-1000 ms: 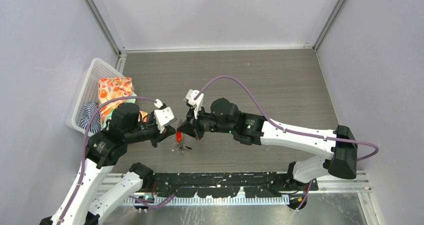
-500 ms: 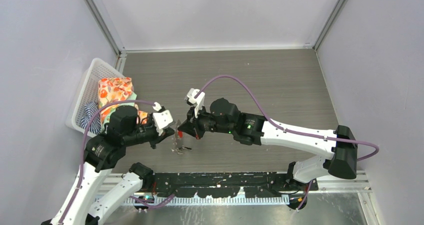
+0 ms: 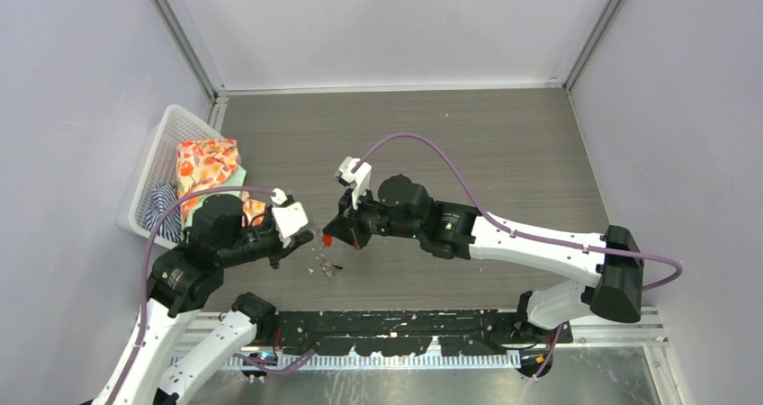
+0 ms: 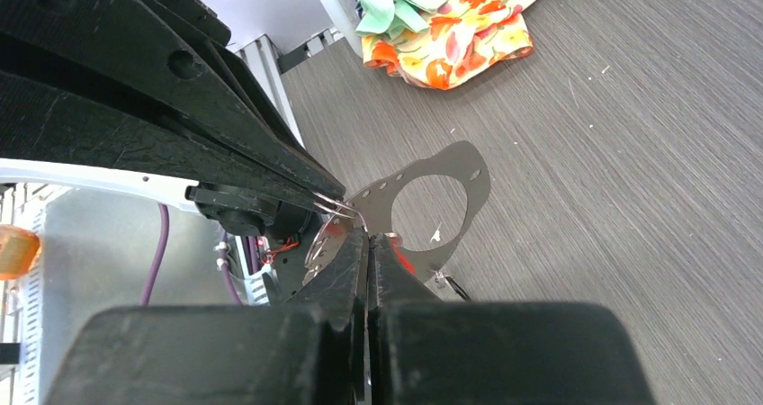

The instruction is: Put the keys on the keyring

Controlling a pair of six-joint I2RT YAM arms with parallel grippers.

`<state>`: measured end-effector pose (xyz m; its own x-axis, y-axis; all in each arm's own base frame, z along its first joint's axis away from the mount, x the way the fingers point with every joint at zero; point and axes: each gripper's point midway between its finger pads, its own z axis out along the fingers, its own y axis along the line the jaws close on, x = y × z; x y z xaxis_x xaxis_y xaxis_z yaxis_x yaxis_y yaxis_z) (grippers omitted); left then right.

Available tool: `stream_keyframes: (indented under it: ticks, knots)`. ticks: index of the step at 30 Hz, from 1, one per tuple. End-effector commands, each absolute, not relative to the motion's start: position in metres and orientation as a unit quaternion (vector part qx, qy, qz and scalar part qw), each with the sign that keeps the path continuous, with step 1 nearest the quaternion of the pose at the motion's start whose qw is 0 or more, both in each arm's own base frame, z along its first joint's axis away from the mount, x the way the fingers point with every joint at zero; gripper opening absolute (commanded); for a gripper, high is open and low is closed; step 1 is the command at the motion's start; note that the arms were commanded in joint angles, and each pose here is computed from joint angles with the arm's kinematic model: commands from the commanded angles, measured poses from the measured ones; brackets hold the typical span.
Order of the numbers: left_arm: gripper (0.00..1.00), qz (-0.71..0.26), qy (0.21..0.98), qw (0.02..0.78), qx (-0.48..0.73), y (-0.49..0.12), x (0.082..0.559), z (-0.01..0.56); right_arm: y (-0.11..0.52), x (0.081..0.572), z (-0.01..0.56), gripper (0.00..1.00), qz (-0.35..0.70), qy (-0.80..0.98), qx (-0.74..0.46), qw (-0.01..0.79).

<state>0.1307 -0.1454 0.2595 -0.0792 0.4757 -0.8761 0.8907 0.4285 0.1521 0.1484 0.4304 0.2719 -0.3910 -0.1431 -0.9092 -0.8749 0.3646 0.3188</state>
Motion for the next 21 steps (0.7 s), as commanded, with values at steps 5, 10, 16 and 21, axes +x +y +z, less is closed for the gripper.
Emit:
stream_keyframes:
  ticks: [5,10,16,21]
  knots:
    - [0.0,-0.236,0.652,0.524,0.494,-0.156,0.132,0.287,0.43,0.163,0.294,0.01,0.467,0.7,-0.32,0.434]
    - [0.0,-0.234,0.639,0.549,0.485,-0.157,0.134,0.297,0.43,0.158,0.293,0.01,0.495,0.693,-0.316,0.419]
    - [0.0,-0.258,0.58,0.587,0.502,-0.166,0.122,0.313,0.429,0.154,0.296,0.01,0.518,0.684,-0.318,0.405]
    - [0.0,-0.275,0.545,0.6,0.517,-0.172,0.112,0.323,0.418,0.149,0.313,0.04,0.537,0.659,-0.323,0.416]
